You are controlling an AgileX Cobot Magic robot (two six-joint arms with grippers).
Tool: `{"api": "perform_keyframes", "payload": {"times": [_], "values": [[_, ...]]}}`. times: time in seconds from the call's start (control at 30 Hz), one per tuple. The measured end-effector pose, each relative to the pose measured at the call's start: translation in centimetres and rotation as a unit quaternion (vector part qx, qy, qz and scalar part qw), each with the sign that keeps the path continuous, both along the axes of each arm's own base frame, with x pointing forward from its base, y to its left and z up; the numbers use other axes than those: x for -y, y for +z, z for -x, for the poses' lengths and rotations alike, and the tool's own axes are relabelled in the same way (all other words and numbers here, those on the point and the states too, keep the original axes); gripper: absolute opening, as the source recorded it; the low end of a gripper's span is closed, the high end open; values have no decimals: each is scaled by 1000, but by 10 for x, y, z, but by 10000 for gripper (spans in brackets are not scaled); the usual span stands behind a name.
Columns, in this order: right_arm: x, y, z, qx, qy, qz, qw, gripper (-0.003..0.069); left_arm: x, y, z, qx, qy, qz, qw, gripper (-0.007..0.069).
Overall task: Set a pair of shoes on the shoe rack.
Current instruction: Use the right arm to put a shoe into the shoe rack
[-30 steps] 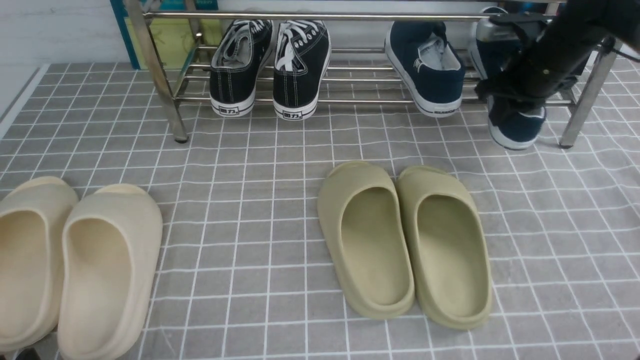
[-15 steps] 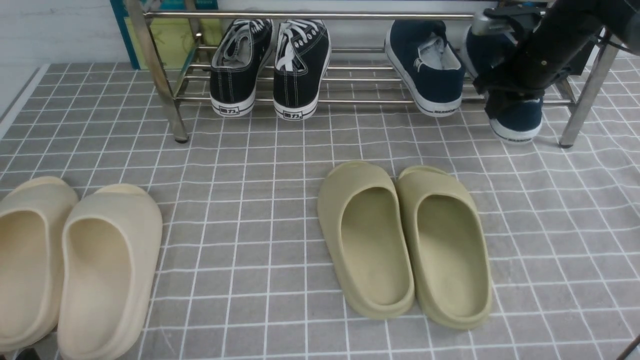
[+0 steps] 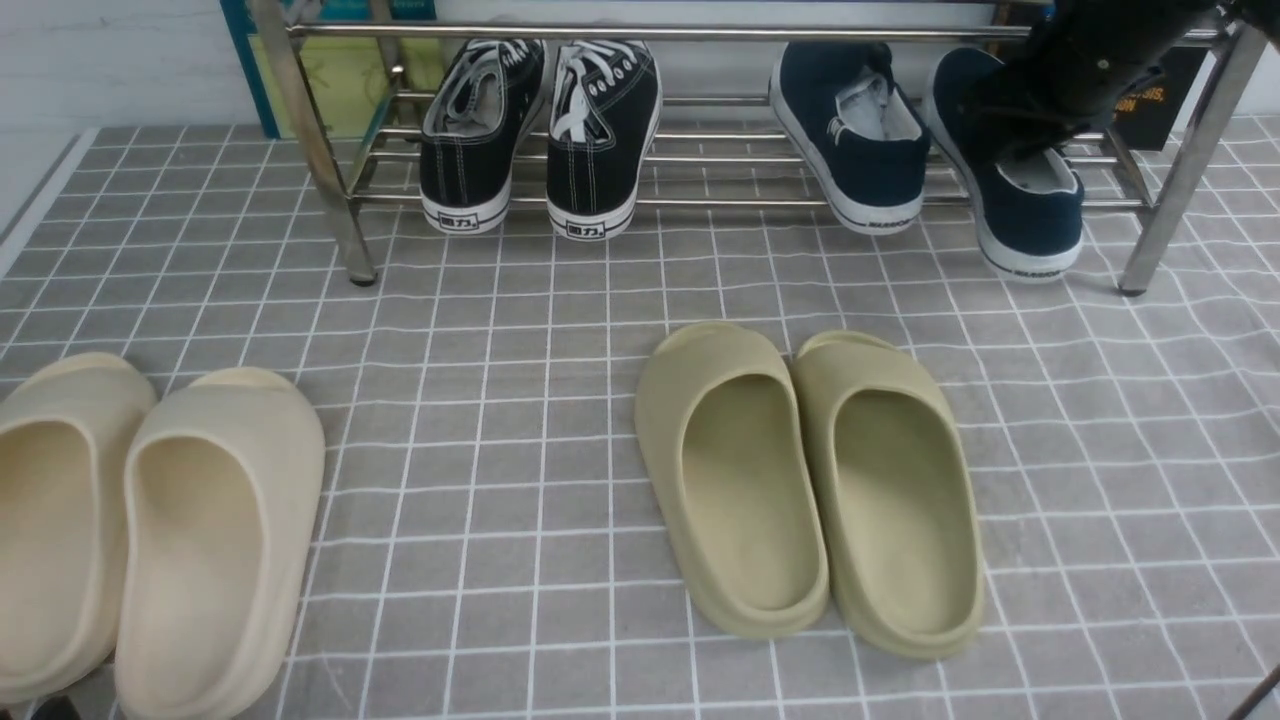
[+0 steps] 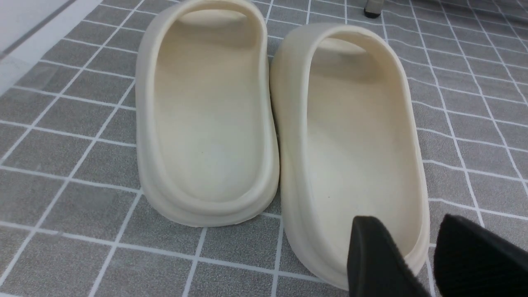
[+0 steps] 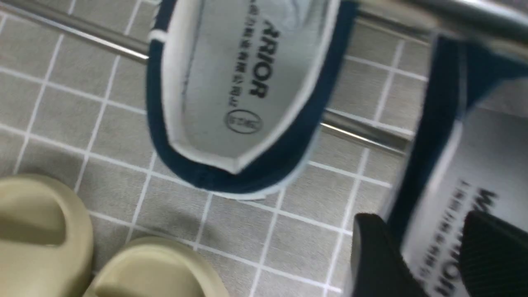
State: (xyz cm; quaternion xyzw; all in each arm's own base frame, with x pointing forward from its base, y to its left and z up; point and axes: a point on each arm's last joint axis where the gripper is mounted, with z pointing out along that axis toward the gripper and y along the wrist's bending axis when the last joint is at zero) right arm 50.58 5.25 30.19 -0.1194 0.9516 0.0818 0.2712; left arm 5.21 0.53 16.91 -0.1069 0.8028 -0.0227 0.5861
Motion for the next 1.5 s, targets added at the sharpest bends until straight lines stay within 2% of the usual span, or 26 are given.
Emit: {"api": "perform_keyframes", "payload": {"times": [0.17,0.3,0.33,0.4,0.43,0.47,0.67,0.87,1.17,1.33,1.5], "values": [[6,32,28,3,-14,16,1000,292,0,0,0,0,0,0,1000,239],[12,34,61,-33,-14,46,998,219,0,0,0,0,0,0,1000,239],[12,33,62,-37,-13,47,998,219,0,0,0,0,0,0,1000,239],[15,13,84,-87,-2,59,994,153,0,0,0,0,0,0,1000,239],[15,9,85,-94,-1,59,994,148,0,0,0,0,0,0,1000,239],[15,-9,95,-120,2,61,991,111,0,0,0,0,0,0,1000,239],[16,-63,90,-92,-16,58,994,15,0,0,0,0,0,0,1000,239],[15,-63,65,-25,-60,34,997,8,0,0,0,0,0,0,1000,239],[12,-52,28,-7,-69,21,997,8,0,0,0,0,0,0,1000,239],[11,-50,25,-8,-70,21,997,8,0,0,0,0,0,0,1000,239],[12,-12,43,-11,-65,21,998,8,0,0,0,0,0,0,1000,239]]}}
